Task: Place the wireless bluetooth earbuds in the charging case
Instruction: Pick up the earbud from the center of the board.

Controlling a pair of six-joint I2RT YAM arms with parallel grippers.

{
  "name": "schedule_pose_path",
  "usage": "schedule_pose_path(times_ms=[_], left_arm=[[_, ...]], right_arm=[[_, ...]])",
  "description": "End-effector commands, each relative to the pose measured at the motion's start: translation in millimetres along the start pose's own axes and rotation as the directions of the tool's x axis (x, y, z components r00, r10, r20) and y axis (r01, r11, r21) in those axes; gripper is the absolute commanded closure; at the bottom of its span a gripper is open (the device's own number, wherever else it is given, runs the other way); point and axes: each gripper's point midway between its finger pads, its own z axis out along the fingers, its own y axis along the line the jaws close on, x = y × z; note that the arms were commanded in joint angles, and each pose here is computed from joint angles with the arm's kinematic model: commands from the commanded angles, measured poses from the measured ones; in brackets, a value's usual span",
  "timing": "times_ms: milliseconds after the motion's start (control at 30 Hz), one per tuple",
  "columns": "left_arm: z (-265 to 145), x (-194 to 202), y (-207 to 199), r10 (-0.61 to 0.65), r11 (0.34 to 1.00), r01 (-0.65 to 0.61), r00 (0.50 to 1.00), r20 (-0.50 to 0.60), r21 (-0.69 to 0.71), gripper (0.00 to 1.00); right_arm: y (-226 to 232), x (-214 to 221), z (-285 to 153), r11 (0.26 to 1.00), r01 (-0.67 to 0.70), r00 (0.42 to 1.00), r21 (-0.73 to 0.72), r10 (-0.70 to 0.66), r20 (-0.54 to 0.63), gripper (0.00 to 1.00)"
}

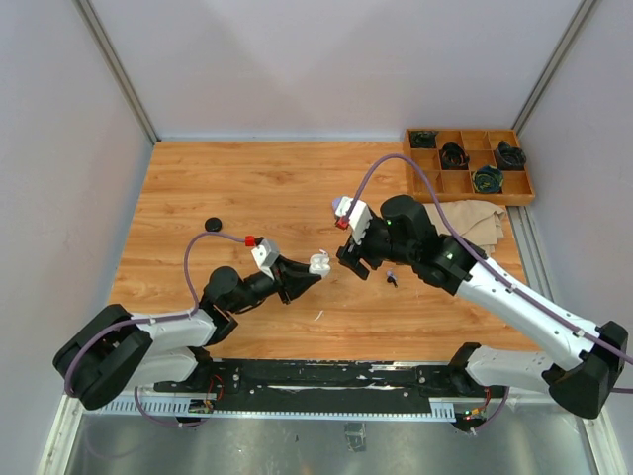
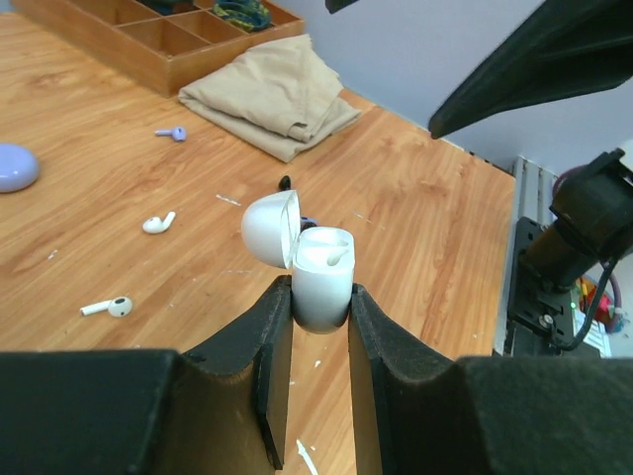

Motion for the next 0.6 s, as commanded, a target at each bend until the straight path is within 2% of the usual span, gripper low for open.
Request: schedule_pose_path(times_ms=[0, 233, 567], left_arm=[[-1, -13, 13, 0.005, 0.998, -0.001, 0.998, 0.063, -0.059, 1.0], [-9, -21, 36, 0.025, 0.991, -0.013, 0.996, 0.086, -0.136, 1.0], [-19, -20, 67, 0.127, 0.956, -0.102, 0.989, 0.072, -0.276, 1.0]], right_arm=[[-28, 18, 3, 0.986, -0.142, 0.99, 0.084, 0.143, -0.004, 0.29], [-62, 53, 17, 0.94, -0.305, 0.95, 0.153, 0.312, -0.025, 0.29], [-105, 107, 57, 0.87, -0.419, 0.878, 0.257, 0.461, -0.129, 0.28]])
